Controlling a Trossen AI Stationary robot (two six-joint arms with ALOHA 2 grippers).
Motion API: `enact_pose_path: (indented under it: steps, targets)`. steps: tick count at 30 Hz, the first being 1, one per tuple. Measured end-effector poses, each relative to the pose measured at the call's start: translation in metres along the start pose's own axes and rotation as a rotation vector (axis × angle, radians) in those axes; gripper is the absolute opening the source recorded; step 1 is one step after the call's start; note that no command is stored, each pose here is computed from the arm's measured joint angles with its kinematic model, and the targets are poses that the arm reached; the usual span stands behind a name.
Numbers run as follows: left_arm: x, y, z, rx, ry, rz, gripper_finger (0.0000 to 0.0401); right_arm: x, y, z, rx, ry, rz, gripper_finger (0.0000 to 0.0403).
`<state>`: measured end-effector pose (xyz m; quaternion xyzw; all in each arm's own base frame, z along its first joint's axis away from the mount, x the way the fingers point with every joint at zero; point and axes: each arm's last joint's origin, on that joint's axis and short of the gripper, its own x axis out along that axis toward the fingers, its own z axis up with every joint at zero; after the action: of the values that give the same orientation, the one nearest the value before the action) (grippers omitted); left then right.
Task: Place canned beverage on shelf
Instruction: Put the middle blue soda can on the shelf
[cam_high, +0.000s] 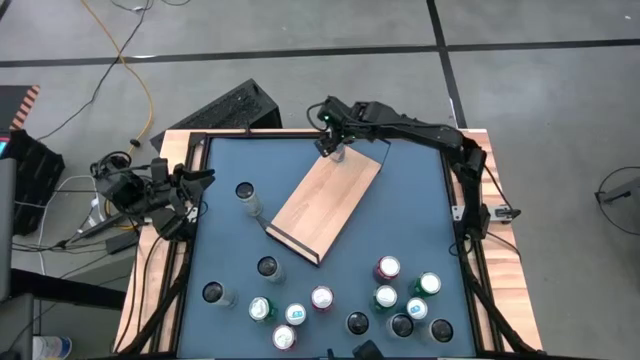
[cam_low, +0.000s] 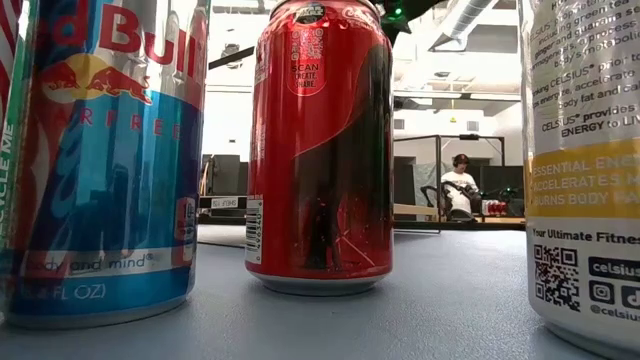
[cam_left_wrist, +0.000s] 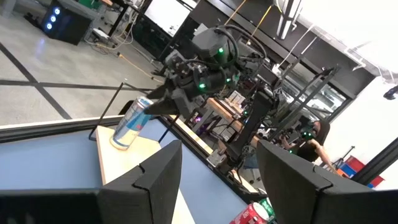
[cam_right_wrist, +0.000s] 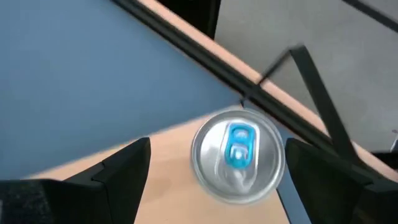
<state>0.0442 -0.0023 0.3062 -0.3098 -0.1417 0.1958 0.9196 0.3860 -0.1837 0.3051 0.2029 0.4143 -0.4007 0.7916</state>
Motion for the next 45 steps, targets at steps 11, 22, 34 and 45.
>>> enact_pose_path:
  steps: [11, 22, 34, 45]
  targets:
    - [0.000, 0.000, 0.000, -0.008, -0.001, 0.003, 0.0194, 0.014, -0.001, -0.003, -0.020, 0.042, -0.019, 0.0347]
    - [0.000, 0.000, 0.000, -0.009, -0.004, 0.009, 0.0194, 0.014, -0.002, -0.008, -0.122, 0.112, 0.018, 0.0253]
    - [0.000, 0.000, 0.000, -0.010, 0.002, -0.004, 0.0194, 0.013, -0.004, -0.009, -0.246, 0.137, 0.055, 0.0184]
    - [0.000, 0.000, -0.001, -0.018, 0.008, -0.008, 0.0194, 0.009, -0.010, -0.013, -0.156, 0.201, 0.041, 0.0332]
